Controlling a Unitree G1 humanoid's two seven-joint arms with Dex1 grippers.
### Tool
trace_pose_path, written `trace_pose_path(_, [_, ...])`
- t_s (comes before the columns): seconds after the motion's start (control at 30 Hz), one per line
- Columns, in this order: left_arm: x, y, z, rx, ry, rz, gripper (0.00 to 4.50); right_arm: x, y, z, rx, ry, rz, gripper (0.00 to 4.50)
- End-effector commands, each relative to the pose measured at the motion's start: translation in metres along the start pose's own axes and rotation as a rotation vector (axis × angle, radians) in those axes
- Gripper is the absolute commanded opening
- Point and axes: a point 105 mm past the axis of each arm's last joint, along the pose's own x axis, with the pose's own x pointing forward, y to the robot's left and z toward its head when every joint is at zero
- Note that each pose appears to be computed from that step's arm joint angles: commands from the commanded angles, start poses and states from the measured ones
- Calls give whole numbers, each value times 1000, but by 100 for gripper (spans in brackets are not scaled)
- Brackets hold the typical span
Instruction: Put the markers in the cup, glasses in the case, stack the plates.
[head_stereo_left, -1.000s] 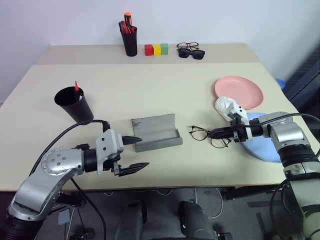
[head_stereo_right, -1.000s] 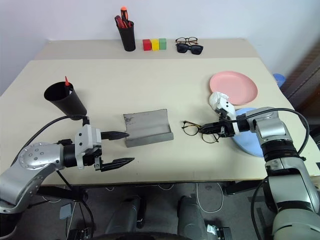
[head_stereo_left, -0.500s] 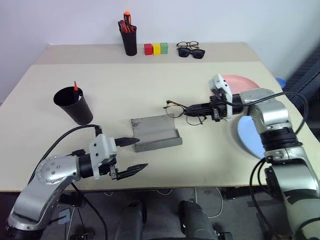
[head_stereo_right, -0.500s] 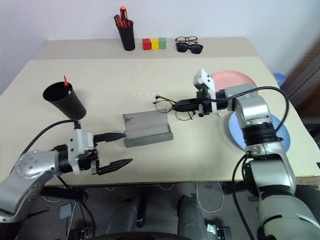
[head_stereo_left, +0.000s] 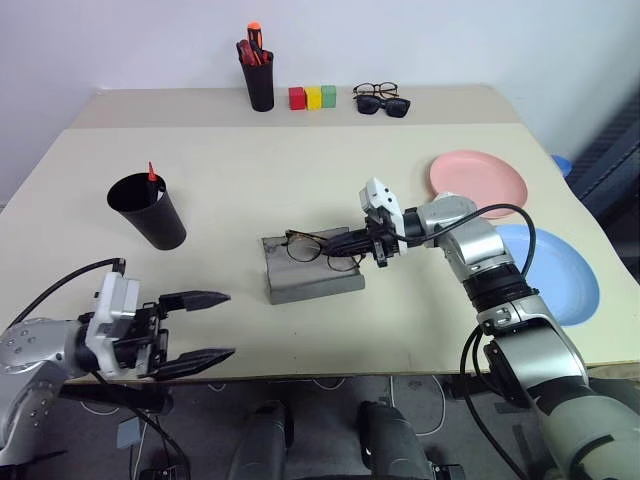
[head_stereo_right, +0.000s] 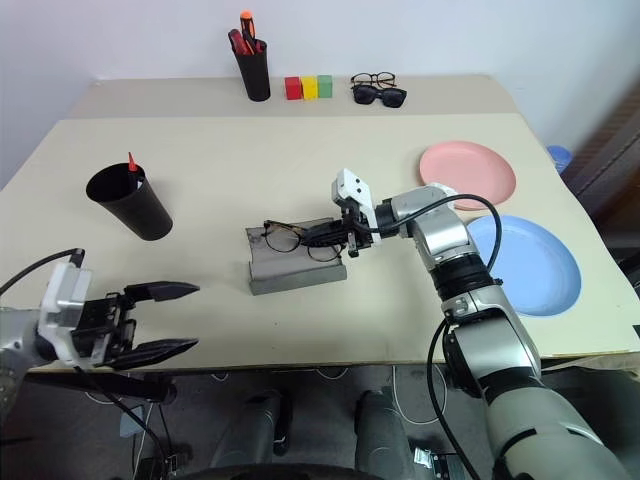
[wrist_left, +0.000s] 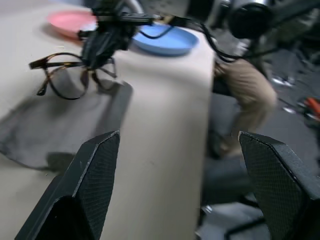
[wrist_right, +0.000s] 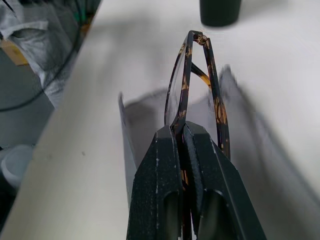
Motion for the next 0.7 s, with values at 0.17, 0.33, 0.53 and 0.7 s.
trace_pose_path(0.17, [5, 1, 14, 58, -16, -38, 390, 5, -2, -8, -33, 43, 22, 1])
trace_pose_path(0.33, [9, 7, 15, 50, -30, 7, 390, -2, 5, -18, -13, 95, 65, 206])
trace_pose_path(0.53, [14, 33, 16, 72, -18, 111, 390, -20, 6, -5, -57, 63, 16, 443])
trace_pose_path(0.7, [25, 61, 21, 97, -36, 190, 390, -55, 23, 10, -91, 11, -81, 443])
